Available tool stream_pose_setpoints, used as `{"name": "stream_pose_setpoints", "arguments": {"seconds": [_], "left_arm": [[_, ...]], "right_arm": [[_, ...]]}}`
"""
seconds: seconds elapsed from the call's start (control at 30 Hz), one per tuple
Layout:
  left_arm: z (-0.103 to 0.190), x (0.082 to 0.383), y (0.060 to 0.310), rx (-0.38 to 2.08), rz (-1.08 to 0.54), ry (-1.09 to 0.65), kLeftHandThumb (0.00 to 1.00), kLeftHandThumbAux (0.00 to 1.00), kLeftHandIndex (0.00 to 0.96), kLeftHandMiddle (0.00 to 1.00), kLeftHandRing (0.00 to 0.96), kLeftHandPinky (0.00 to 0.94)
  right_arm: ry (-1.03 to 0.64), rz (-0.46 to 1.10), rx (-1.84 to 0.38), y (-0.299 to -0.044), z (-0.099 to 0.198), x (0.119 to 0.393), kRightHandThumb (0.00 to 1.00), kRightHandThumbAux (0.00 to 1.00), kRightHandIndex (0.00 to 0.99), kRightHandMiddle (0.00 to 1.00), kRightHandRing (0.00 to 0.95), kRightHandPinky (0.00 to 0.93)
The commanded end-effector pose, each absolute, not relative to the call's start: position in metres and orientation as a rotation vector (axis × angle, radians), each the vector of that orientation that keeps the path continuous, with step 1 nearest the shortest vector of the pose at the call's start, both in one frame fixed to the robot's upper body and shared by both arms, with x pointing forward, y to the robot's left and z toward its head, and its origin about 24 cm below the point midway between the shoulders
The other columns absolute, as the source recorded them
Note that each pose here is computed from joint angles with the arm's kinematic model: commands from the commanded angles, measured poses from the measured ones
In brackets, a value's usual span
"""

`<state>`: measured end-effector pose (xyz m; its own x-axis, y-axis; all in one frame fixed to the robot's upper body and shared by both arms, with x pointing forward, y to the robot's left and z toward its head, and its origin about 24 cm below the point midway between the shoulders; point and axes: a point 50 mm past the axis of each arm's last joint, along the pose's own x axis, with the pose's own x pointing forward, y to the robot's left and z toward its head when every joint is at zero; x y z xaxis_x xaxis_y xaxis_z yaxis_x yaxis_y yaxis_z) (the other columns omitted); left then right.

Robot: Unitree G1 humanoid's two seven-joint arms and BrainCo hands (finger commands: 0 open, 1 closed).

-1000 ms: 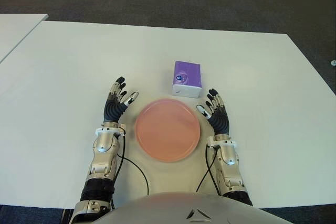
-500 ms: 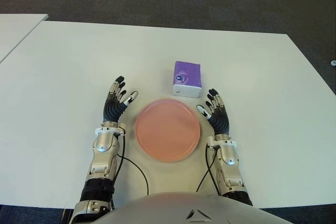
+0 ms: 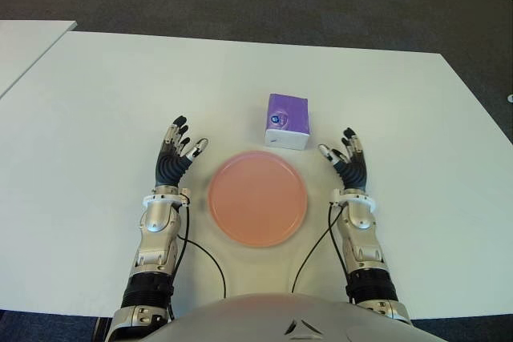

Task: Put the tissue paper into the plate.

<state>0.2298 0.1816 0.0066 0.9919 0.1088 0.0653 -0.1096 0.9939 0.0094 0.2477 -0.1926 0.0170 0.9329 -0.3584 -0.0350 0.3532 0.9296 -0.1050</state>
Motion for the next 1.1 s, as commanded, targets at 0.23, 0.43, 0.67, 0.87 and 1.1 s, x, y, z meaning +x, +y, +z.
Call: {"name": "stream_pose_setpoints", "arguments": {"seconds": [0.23,0.43,0.67,0.87,1.1], "left_arm": [[-0.001,0.229,0.181,-0.004,0.126,-0.039,0.0,0.659,0.028,0.027,0.0,0.0],[-0.001,0.229,0.181,-0.007,0.128,-0.04,0.0,0.659,0.024,0.025,0.0,0.0],[-0.001,0.228,0.18,-0.002,0.13,-0.043,0.0,0.659,0.026,0.03,0.0,0.0],[-0.001,0.228,0.18,-0.001,0.129,-0.04,0.0,0.662,0.028,0.031,0.0,0.0],[-0.001,0.227,0.18,-0.007,0.124,-0.034,0.0,0.658,0.027,0.03,0.0,0.0]], "right_arm": [[-0.181,-0.561,-0.216,-0.216,0.093,0.28,0.188,0.647,0.0,0.0,0.0,0.0],[-0.314,-0.463,-0.277,-0.208,0.123,0.293,0.206,0.647,0.0,0.0,0.0,0.0],[-0.428,-0.353,-0.393,-0.189,0.153,0.3,0.19,0.64,0.0,0.0,0.0,0.0],[-0.489,-0.256,-0.538,-0.177,0.174,0.306,0.177,0.633,0.0,0.0,0.0,0.0],[-0.46,-0.097,-0.587,-0.154,0.175,0.326,0.242,0.57,0.0,0.0,0.0,0.0]]}}
